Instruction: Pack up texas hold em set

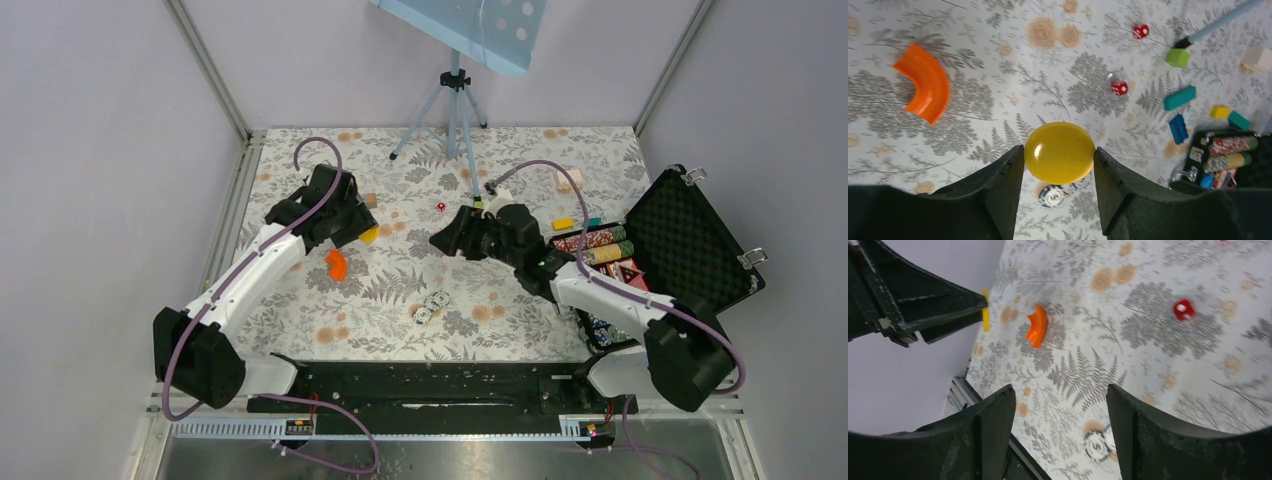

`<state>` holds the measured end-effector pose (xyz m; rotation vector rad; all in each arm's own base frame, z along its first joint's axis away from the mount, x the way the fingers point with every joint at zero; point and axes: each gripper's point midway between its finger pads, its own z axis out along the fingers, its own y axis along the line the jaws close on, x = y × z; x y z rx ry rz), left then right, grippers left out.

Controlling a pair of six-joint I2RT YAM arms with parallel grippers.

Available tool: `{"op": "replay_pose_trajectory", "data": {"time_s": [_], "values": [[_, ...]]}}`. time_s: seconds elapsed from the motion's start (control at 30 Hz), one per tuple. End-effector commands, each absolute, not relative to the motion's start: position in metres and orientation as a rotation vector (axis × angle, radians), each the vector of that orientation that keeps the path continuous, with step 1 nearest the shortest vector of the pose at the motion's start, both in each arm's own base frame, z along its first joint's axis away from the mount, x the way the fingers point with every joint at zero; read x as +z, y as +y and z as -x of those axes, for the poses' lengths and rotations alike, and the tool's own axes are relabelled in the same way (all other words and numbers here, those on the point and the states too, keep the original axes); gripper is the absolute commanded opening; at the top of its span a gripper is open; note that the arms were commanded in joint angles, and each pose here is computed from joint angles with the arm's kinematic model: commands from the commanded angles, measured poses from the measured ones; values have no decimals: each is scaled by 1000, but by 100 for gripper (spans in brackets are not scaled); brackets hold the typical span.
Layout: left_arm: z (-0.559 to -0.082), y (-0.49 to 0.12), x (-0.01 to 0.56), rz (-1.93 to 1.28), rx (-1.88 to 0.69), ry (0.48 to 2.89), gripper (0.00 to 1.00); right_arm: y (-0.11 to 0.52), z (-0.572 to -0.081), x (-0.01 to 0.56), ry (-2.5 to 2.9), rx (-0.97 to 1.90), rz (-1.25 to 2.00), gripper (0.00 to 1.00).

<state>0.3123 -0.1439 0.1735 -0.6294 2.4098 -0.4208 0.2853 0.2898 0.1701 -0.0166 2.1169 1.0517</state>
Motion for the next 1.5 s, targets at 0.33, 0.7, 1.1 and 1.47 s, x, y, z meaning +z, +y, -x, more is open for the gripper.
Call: {"op": "replay_pose_trajectory", "data": {"time_s": [0.33,0.7,1.1,1.47], "values": [[-320,-200,219,591,-675,2360,50,389,-282,231,1754,1329,138,72],[-313,-205,224,583,-710,2351,50,399,-293,225,1748,1290,76,70],[-312,-207,226,584,-726,2345,50,408,-308,215,1768,1271,21,62],[-313,-208,228,592,-736,2336,50,413,-315,203,1779,1259,-10,53]]}}
